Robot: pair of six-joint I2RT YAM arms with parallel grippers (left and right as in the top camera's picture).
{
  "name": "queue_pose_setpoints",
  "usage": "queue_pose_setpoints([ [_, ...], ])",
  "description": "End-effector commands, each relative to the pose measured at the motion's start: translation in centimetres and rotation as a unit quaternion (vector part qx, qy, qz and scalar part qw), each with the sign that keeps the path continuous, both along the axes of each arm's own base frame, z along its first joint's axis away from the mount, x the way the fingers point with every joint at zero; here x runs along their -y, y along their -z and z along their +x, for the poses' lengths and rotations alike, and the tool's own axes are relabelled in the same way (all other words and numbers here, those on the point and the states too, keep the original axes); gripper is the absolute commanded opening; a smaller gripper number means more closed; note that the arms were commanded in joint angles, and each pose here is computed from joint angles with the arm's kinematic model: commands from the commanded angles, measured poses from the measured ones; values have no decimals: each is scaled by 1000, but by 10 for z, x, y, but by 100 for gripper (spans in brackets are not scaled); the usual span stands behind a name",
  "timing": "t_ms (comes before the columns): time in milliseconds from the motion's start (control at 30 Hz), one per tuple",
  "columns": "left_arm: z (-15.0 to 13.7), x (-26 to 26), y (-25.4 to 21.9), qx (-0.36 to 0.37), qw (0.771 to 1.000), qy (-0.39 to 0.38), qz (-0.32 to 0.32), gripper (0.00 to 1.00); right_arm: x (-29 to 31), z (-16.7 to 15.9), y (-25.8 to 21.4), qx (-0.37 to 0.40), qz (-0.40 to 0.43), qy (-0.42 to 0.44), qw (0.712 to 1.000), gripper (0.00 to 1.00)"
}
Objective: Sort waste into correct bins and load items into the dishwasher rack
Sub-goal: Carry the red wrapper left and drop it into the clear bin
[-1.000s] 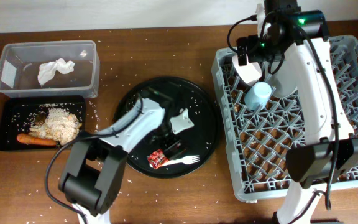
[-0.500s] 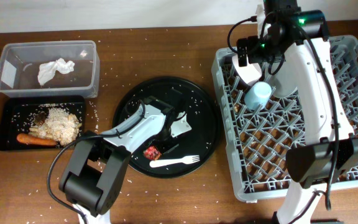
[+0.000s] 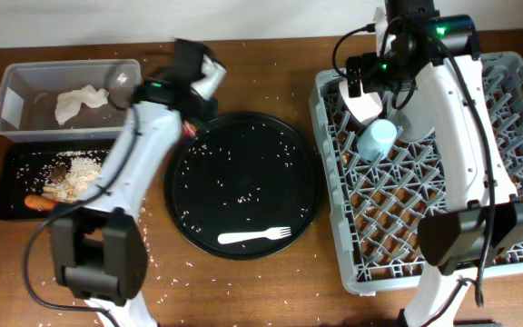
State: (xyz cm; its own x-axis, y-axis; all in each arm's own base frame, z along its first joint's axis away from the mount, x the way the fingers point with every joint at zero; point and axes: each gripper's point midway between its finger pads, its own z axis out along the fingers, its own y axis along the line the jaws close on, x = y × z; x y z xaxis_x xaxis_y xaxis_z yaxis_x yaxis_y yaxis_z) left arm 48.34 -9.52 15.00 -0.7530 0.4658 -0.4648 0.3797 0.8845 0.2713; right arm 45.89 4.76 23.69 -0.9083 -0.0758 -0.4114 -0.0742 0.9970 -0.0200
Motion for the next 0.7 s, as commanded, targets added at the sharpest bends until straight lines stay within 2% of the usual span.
queue_pose_setpoints([
  [0,45,-99,-33,99,987,-124,-21,0,0,1,-8,11,4,6,1000,98],
  [100,69,-179,-44,164,965,-201,-37,0,0,1,-8,11,4,6,1000,99],
  [133,73,-191,-41,172,962,-207,-42,0,0,1,-8,12,4,6,1000,99],
  [167,82,-204,-33,181,960,-208,-57,10,0,2,-8,15,4,6,1000,98],
  [233,92,-216,-12,181,959,-205,-76,92,0,3,-9,17,4,6,1000,98],
  [267,94,-219,-4,178,959,-208,-75,99,0,4,-9,18,4,6,1000,99],
  [400,98,-218,-10,187,958,-205,-75,99,-1,6,-10,22,6,5,1000,99],
  [467,87,-198,-32,171,967,-176,-65,99,-1,6,-10,22,6,5,1000,98],
  [567,39,-140,-51,91,987,-116,-58,99,-2,5,-10,21,8,4,1000,98],
  [667,-19,-63,-32,-35,995,-26,-87,98,-2,5,-10,22,8,4,1000,98],
])
